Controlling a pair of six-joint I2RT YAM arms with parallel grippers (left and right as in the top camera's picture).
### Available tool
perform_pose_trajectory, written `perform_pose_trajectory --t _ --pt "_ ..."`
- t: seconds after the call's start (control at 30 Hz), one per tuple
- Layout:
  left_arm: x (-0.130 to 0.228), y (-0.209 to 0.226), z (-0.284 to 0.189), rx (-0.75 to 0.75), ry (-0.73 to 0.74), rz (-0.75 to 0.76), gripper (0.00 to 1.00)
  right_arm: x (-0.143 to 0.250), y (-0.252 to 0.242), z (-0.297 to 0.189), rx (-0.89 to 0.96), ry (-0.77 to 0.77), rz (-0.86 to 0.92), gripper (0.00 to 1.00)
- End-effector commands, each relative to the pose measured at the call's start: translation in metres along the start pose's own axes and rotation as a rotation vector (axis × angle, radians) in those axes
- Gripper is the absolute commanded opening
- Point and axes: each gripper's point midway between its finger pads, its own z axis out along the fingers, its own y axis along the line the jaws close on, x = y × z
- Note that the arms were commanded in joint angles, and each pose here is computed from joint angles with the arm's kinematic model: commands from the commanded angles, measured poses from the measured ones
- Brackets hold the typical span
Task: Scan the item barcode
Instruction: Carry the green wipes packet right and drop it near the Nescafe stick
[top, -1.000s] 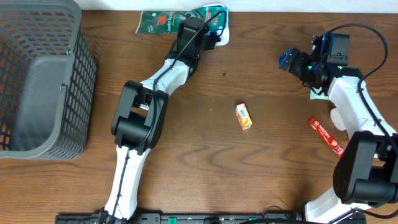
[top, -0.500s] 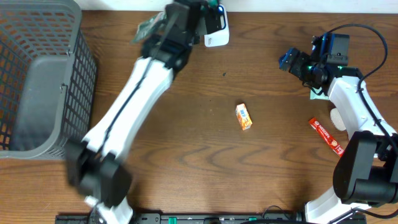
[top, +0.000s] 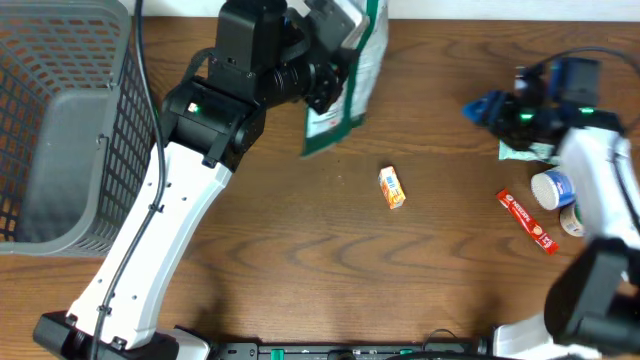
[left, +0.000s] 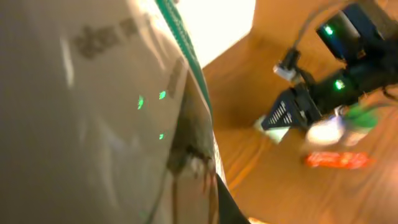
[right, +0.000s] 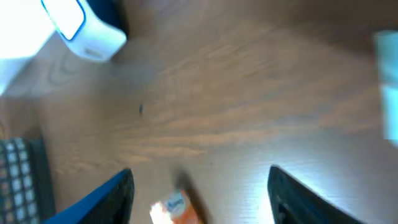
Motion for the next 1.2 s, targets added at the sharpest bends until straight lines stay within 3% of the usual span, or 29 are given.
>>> perform_pose_trajectory --t 0.0,0.17,0.4,0.63,1.17 --pt "-0.015 -0.017 0.008 0.104 -0.046 -0.305 0.07 -0.039 0.022 -0.100 0.002 -0.218 -0.076 0.74" --pt "0.009 -0.047 0.062 0.184 0.056 -0.621 0.07 -0.029 0.004 -0.186 0.069 -0.297 0.050 0.83" --pt "0.092 -0.104 0.164 0.210 0.284 -0.826 0.07 -0.008 -0.014 -0.206 0.124 -0.278 0.054 0.88" --pt "0.179 -0.141 0.233 0.135 0.413 -0.795 0.07 -0.001 -0.018 -0.202 0.135 -0.243 0.054 0.88" --pt "0.235 -0.197 0.258 0.005 0.473 -0.671 0.08 0.003 -0.018 -0.200 0.135 -0.225 0.065 0.88"
